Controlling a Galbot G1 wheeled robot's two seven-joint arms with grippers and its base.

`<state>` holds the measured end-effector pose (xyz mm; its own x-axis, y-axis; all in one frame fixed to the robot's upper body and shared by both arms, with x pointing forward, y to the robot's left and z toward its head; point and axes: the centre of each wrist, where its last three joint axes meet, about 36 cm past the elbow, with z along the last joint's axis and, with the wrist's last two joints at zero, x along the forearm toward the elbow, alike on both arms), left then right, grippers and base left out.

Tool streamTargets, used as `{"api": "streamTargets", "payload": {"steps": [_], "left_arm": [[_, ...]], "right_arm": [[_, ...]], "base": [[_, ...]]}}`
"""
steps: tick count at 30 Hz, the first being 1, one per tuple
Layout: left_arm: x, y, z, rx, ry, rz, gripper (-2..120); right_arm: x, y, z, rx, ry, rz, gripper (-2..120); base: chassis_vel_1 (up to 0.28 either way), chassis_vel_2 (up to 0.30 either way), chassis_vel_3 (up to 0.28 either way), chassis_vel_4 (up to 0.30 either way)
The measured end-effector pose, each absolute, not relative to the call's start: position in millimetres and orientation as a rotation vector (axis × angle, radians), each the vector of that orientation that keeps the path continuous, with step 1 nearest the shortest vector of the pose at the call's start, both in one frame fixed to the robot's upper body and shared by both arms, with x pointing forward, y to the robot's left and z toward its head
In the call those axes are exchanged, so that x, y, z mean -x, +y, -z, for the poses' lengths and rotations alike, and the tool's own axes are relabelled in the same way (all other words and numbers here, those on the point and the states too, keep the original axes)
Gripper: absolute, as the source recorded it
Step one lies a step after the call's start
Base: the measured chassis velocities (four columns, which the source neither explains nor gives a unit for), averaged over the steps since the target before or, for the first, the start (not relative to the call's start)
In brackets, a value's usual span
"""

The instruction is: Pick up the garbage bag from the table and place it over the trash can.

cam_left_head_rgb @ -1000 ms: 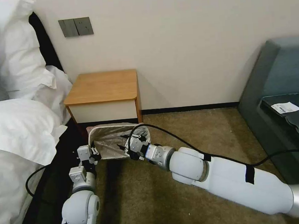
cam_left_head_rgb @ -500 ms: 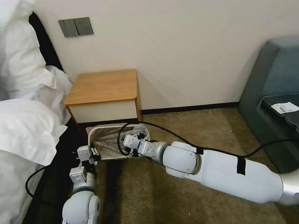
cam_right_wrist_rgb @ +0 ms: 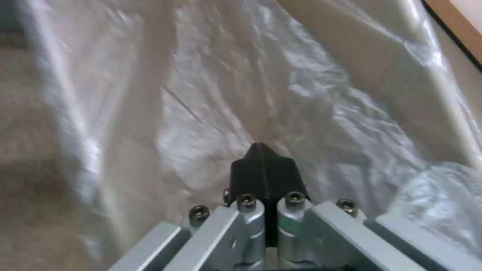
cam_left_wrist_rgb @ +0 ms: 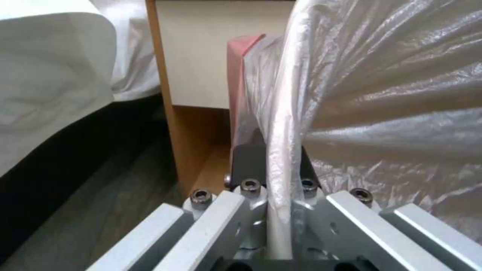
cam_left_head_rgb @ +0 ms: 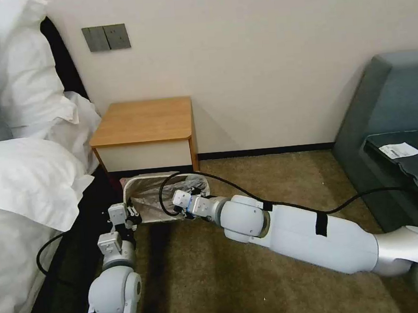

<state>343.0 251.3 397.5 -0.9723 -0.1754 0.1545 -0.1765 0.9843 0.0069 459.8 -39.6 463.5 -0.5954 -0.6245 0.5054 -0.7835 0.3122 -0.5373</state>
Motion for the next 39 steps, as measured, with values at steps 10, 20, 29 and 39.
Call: {"api": "streamTargets", "payload": {"steps": [10, 20, 29, 39], "left_arm": [[-339, 239, -410, -0.212, -2.99, -0.035, 0], [-332, 232, -409, -0.177, -2.981, -0.023, 0], [-324, 220, -408, -0.13, -2.971, 0.001, 0], [-314, 207, -417, -0.093, -2.986, 0.005, 0]], "right_arm": [[-479, -33, -450, -1.306, -2.307, -1.318, 0], [-494, -18, -442, -1.296, -2.252, -1.42, 0], [-495, -8, -433, -1.301, -2.222, -1.44, 0], [-496, -6, -421, -1.288, -2.205, -1.444, 0]], "base": [[0.0, 0.0, 0.0, 0.0], [0.0, 0.0, 0.0, 0.0], [0.0, 0.0, 0.0, 0.0], [0.0, 0.0, 0.0, 0.0]]}}
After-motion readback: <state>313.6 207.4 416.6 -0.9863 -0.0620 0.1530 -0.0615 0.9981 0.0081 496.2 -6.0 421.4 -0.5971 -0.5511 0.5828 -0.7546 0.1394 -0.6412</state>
